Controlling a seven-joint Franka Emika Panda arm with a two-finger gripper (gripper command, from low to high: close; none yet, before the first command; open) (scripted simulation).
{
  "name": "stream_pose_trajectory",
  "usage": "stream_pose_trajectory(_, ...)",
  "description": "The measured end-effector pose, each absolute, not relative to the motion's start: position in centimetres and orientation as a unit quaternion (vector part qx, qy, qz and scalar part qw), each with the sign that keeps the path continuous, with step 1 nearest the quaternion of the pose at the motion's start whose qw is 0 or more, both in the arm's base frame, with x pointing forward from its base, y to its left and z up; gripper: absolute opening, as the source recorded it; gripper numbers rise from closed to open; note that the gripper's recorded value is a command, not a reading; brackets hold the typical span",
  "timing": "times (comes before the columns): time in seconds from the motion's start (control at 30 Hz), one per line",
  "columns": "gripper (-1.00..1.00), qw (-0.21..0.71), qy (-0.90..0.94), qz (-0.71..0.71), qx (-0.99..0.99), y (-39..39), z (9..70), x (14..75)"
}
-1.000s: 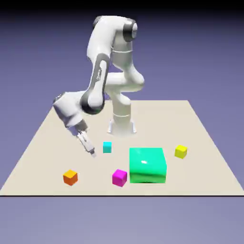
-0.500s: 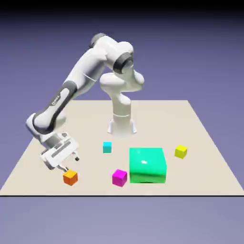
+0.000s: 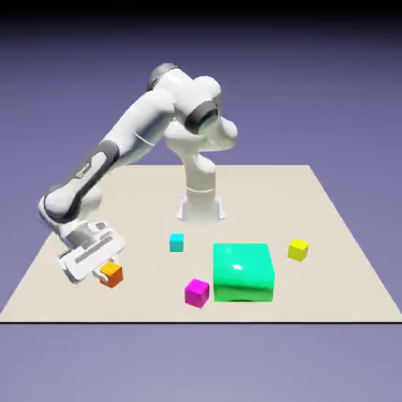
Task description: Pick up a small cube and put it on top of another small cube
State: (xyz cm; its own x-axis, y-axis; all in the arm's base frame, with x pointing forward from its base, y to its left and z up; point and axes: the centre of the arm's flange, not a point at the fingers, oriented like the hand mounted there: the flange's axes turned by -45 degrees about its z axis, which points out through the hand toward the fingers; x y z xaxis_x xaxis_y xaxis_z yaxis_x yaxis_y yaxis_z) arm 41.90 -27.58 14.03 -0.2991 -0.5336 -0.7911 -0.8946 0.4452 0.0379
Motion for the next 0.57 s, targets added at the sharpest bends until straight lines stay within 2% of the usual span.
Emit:
stream_pose_trajectory(0.33,-1.00,0.324,0.682,0.280,-0.593,-12.7,19.1,45.1)
stream_pose_trajectory(0.47,-1.00,0.324,0.682,0.280,-0.593,-9.2,14.5,45.6)
stream_pose_trajectory(0.5,1.00,0.324,0.682,0.280,-0.593,-8.9,14.0,45.6)
stream_pose_trajectory(0.57,1.00,0.323,0.682,0.281,-0.593,-8.9,14.0,45.6)
